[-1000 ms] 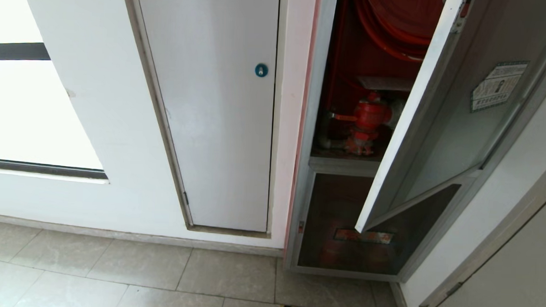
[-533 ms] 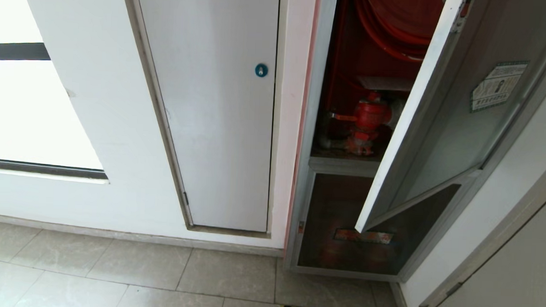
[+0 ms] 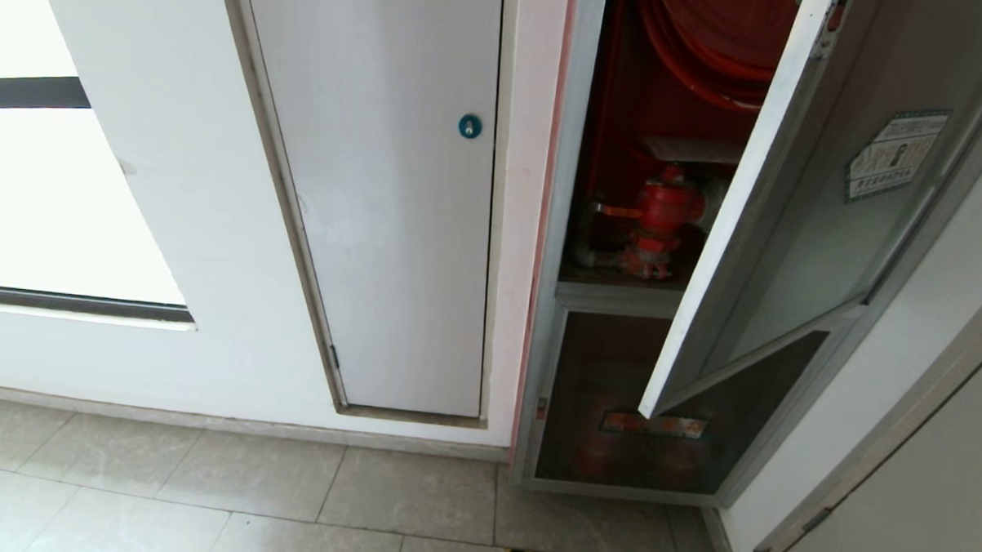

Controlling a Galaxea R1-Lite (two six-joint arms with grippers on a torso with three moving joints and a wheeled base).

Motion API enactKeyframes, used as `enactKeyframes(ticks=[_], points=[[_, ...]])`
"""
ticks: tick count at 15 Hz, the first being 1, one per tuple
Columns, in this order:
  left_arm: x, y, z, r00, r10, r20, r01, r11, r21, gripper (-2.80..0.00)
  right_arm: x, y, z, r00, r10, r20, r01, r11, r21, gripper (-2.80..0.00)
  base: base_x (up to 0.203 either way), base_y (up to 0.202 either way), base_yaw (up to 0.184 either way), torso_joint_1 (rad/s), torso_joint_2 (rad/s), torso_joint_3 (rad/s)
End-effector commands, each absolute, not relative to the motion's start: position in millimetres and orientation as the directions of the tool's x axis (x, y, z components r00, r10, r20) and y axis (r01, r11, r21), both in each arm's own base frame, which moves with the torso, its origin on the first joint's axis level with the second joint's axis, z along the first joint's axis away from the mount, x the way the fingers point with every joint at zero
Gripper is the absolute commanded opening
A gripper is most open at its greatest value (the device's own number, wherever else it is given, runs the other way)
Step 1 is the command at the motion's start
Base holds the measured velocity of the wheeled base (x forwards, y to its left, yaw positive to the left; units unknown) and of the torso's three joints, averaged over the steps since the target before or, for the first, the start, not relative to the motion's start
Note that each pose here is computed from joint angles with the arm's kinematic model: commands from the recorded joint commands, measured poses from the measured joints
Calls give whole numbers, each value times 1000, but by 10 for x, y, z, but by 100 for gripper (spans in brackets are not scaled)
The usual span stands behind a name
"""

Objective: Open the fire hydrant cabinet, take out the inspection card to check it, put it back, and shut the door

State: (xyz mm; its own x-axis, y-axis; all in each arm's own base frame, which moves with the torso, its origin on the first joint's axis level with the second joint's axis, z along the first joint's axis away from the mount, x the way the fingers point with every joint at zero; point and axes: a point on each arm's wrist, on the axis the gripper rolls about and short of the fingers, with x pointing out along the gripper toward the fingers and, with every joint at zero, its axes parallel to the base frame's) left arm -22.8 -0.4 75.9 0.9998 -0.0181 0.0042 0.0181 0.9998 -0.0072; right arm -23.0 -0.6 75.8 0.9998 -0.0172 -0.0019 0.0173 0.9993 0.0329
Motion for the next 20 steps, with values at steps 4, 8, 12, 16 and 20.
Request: enactKeyframes(ticks=[4,8,12,16,20], points=[[-227,-4,760,1000,-18,3,18,1000,-8,-280,-229,-8,759,1000,-25,-3,25,997,69,-280,0,0,0,0,0,0],[-227,-4,760,1000,-18,3,18,1000,-8,-280,-237,-7,789,1000,-23,8,23,998,66,-280,0,0,0,0,0,0],[-227,-4,760,1000,-18,3,18,1000,-8,-280,-304,-3,1319,996,-2,90,-4,998,68,-280,0,0,0,0,0,0],[-227,-4,760,1000,-18,3,18,1000,-8,-280,-14,21,1963,995,102,14,-102,991,82,-280,0,0,0,0,0,0],[-227,-4,760,1000,-18,3,18,1000,-8,-280,510,87,2478,925,372,-76,-359,922,144,-280,0,0,0,0,0,0]])
